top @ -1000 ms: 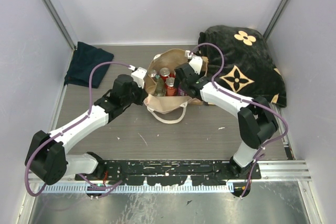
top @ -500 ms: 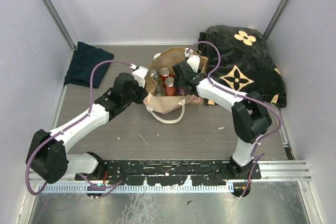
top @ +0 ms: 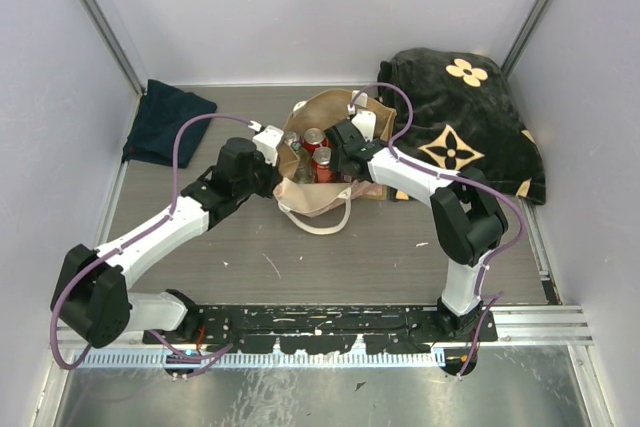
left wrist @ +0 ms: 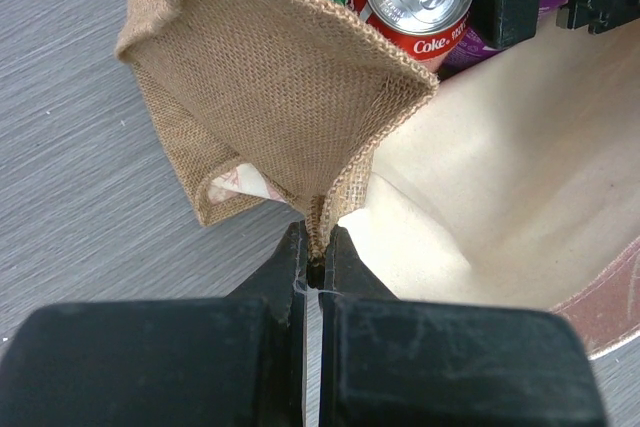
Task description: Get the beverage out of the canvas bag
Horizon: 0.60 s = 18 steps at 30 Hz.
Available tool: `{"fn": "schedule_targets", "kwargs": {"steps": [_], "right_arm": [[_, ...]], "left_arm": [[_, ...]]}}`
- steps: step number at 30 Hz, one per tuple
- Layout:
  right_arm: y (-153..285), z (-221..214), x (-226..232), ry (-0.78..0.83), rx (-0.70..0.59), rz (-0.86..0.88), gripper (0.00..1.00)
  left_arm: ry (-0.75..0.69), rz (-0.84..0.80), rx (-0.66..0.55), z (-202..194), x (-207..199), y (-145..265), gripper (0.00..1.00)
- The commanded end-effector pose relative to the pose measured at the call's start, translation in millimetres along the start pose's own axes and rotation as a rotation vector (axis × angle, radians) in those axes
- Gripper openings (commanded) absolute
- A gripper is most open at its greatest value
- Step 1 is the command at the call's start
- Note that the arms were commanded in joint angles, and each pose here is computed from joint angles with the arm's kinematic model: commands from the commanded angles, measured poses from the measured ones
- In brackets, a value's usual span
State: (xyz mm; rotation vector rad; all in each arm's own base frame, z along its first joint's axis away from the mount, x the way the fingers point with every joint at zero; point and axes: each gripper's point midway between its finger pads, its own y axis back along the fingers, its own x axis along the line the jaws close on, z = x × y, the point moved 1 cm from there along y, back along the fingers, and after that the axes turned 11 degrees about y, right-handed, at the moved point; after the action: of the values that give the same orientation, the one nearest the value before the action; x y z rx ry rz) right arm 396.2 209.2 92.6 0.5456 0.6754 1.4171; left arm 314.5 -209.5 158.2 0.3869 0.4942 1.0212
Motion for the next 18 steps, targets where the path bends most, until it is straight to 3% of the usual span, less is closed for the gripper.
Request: {"fn": "schedule_targets", "kwargs": {"steps": [1, 9, 18], "right_arm": [[17, 9, -20, 0.019, -0.012, -0.051, 0.01], [88, 94, -29, -0.051, -0.275, 0.043, 0.01], [173, 152, -41, -0.056, -0.476, 0.147, 0.01]], "left_arm": [[-0.03, 0.064, 0.152, -41, 18, -4, 0.0], [-0.056, 0.075, 0.156, -43, 21, -3, 0.0], [-0.061, 0.072, 0.142, -39, 21, -1, 0.0]]}}
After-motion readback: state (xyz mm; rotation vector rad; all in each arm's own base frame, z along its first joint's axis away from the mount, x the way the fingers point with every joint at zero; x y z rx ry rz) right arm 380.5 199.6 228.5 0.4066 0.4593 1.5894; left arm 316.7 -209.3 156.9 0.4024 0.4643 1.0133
